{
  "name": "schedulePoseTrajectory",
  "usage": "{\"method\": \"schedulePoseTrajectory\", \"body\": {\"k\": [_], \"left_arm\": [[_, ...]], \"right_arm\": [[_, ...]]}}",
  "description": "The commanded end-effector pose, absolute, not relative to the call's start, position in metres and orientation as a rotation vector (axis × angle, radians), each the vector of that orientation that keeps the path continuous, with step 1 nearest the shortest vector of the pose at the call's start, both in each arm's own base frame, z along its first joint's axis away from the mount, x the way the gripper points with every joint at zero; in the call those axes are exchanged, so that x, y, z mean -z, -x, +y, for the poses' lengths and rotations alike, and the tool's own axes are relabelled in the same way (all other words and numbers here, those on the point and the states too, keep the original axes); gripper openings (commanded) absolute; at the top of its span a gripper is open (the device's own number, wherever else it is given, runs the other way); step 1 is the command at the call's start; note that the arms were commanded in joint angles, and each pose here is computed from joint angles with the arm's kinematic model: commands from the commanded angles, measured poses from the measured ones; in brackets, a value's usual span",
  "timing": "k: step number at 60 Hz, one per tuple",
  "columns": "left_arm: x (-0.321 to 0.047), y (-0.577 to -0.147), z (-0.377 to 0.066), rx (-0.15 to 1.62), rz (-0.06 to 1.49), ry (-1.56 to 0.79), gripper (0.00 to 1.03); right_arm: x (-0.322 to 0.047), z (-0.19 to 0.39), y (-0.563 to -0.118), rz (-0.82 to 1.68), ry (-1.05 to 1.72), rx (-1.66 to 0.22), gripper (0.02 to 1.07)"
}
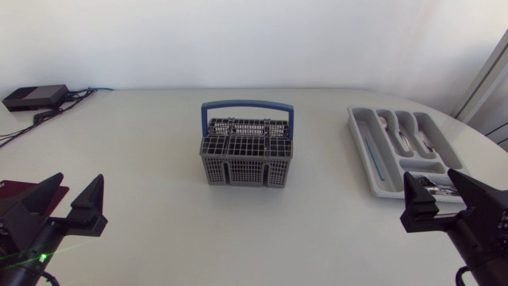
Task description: Transfer all utensils from the basket to the drawer tray.
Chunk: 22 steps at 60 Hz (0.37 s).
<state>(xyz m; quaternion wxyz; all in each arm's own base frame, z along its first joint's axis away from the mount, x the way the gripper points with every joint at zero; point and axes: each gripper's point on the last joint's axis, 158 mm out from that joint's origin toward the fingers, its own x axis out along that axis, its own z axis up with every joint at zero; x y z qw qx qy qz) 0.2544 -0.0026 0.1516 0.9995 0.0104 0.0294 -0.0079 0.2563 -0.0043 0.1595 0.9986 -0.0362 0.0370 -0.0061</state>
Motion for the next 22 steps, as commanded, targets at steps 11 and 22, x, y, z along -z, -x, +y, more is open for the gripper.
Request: {"method": "schedulePoseTrajectory", "body": {"k": [11,22], "left_arm": [[-0.1315,-0.2552,-0.0027,0.014,0.097,0.001,0.98],[-0.1315,-0.2552,-0.0027,0.014,0.097,0.001,0.99]], "right_arm": [[-0.1491,-0.0019,-0.2544,0.057,0.000,0.010,1.02],[-0.1491,-0.0019,-0.2544,0.057,0.000,0.010,1.02]]}}
